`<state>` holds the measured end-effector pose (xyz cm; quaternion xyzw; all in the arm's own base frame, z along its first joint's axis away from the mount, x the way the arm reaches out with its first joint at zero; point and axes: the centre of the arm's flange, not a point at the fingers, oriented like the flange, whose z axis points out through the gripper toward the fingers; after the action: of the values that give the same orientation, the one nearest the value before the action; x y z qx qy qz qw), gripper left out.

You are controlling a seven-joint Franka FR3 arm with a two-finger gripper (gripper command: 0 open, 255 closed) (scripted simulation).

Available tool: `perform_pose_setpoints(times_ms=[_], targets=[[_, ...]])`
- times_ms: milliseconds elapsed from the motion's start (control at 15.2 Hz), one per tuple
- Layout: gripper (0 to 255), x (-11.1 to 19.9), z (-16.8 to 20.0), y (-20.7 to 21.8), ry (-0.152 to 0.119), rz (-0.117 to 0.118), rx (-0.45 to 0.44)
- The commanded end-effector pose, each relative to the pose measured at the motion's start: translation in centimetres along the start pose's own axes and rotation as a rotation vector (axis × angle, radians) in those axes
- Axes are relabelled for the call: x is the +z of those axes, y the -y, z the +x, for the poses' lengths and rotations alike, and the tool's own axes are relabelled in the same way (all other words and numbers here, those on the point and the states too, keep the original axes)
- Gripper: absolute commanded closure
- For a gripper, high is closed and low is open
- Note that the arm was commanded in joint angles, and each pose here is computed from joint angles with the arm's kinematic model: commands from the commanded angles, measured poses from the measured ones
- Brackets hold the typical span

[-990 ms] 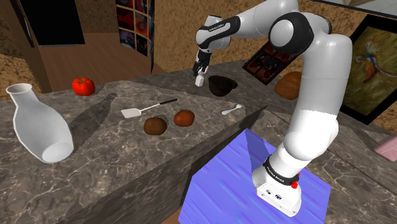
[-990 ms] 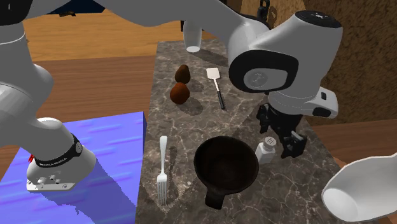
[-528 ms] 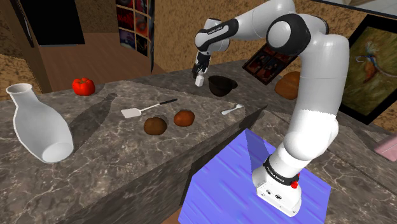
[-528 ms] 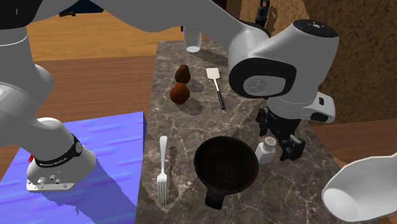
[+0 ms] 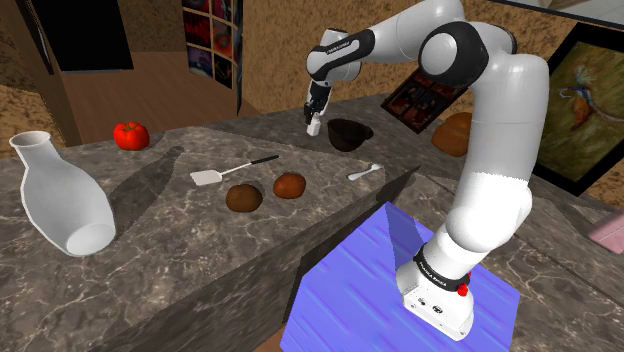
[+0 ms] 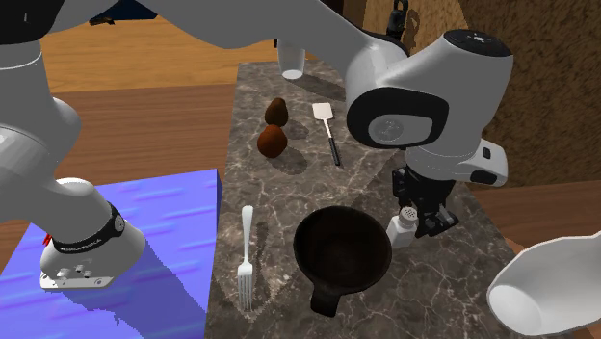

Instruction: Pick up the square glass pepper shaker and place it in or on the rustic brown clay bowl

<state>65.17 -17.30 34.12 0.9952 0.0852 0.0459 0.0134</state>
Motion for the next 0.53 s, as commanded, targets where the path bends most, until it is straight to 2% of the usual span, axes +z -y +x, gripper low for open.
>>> perform_pose_setpoints(times_ms=[0, 198, 462], targets=[[255, 0.0, 0.0, 0.0, 0.000, 0.000, 0.000], [255, 0.0, 0.0, 0.0, 0.000, 0.000, 0.000], [255, -2.1, 0.2, -0.1, 0.000, 0.000, 0.000]])
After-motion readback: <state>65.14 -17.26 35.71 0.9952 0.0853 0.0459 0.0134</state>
